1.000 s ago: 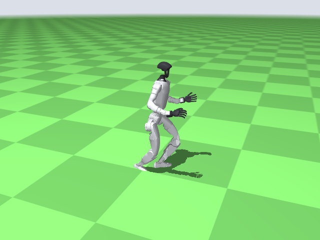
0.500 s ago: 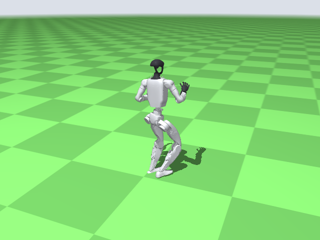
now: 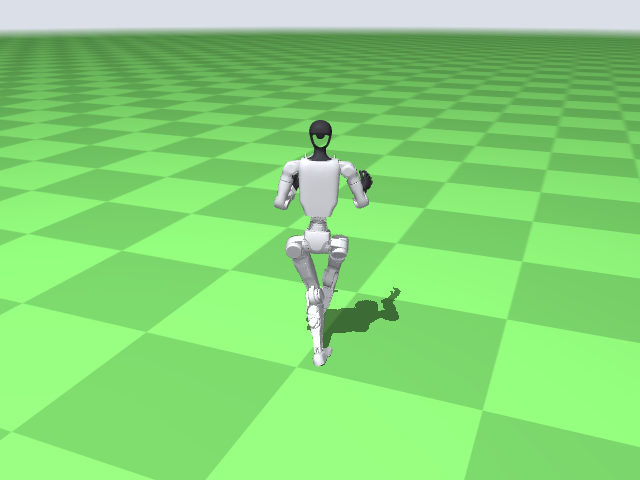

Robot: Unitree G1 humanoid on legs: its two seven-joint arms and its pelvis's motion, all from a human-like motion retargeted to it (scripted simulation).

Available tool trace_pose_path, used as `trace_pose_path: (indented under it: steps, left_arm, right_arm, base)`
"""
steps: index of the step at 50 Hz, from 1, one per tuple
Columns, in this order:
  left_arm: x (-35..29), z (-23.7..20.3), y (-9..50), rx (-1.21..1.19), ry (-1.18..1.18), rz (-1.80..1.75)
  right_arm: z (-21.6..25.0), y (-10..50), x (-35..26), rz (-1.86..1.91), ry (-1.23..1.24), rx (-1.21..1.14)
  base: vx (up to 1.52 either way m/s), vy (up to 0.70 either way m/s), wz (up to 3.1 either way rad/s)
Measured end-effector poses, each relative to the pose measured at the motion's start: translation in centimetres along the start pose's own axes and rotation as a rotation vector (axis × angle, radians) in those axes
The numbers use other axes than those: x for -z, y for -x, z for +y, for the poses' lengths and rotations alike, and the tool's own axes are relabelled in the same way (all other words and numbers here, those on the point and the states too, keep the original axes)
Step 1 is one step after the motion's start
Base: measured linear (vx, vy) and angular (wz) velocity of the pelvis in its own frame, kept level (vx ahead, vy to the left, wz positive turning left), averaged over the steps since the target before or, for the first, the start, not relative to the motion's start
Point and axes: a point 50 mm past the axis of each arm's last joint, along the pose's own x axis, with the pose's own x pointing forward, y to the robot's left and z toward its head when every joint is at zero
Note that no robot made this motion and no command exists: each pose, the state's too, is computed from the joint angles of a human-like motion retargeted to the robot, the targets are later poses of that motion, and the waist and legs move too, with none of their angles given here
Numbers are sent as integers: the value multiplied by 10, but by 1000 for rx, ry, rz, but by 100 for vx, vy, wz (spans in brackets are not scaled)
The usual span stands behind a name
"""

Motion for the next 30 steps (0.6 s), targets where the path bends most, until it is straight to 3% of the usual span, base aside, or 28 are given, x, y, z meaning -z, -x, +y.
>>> trace_pose_path:
  steps: [15,30]
  left_arm:
    - [-15,4,-3,102,46,2]
    - [-22,37,26,-105,-105,45]
  right_arm:
    - [29,-10,-32,-97,-91,-343]
    - [47,1,-72,-275,-139,-574]
  base:
    - [22,12,21]
    - [8,4,-85]
